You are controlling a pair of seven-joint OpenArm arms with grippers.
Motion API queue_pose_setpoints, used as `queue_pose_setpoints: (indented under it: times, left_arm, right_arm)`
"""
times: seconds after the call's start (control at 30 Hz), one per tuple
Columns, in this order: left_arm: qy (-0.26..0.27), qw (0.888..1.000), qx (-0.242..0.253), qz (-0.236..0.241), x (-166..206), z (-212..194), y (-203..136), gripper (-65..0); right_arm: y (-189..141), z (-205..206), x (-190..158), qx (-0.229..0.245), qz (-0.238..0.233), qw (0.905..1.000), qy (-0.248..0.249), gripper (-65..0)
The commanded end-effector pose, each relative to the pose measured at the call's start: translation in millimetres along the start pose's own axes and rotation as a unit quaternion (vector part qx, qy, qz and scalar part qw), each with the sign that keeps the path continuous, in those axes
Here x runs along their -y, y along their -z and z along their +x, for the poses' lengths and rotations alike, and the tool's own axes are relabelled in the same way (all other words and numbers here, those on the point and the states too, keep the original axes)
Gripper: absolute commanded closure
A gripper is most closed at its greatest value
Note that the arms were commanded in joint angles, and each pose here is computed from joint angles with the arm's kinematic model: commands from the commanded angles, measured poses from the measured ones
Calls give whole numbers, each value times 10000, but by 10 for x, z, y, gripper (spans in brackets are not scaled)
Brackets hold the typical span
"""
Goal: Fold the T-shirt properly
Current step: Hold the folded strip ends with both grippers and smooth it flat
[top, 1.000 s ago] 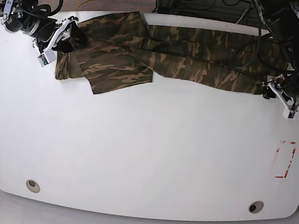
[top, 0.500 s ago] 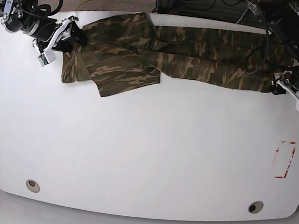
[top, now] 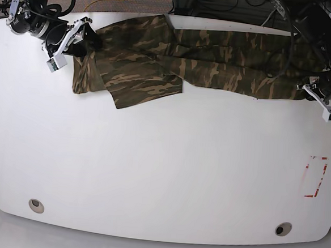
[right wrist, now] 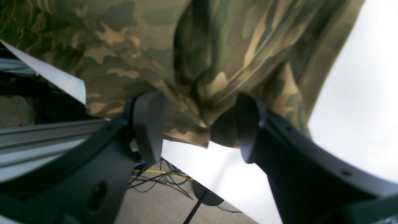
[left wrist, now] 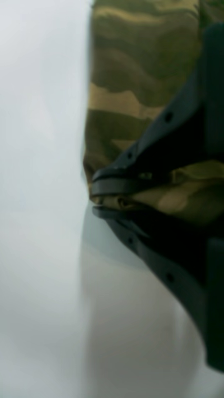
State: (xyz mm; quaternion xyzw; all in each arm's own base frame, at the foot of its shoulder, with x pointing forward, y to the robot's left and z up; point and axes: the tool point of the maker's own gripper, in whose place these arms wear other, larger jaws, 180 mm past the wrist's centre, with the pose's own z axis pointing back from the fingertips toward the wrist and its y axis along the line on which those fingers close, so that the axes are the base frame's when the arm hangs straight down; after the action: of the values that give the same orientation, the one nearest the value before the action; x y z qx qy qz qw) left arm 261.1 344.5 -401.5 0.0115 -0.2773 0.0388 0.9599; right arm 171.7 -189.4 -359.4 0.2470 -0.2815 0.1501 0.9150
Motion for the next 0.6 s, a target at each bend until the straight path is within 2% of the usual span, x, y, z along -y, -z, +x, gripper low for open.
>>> queue_pose_setpoints:
  times: [0.0,0.27,0.43,0.5,0.57]
  left_arm:
    - [343,9969,684,173,40,448,-225,-10]
    - [1139,9857,1159,433,285,704,-582,-11]
    - [1494,9800,1219,484,395,688,-696,-19]
    - [1486,9797,1252,495,388,717,-702,-68]
    - [1464,9794,1291,513,376,746,-713,-158]
  right_arm:
    - [-44,98,-16,161,17,9998,-108,-341]
    - [-40,100,-15,168,19,9998,-99,-341]
    - [-40,85,-16,152,22,9998,-84,-341]
    - [-40,94,-17,162,21,9998,-95,-341]
    - [-39,99,-24,174,29,9998,-95,-341]
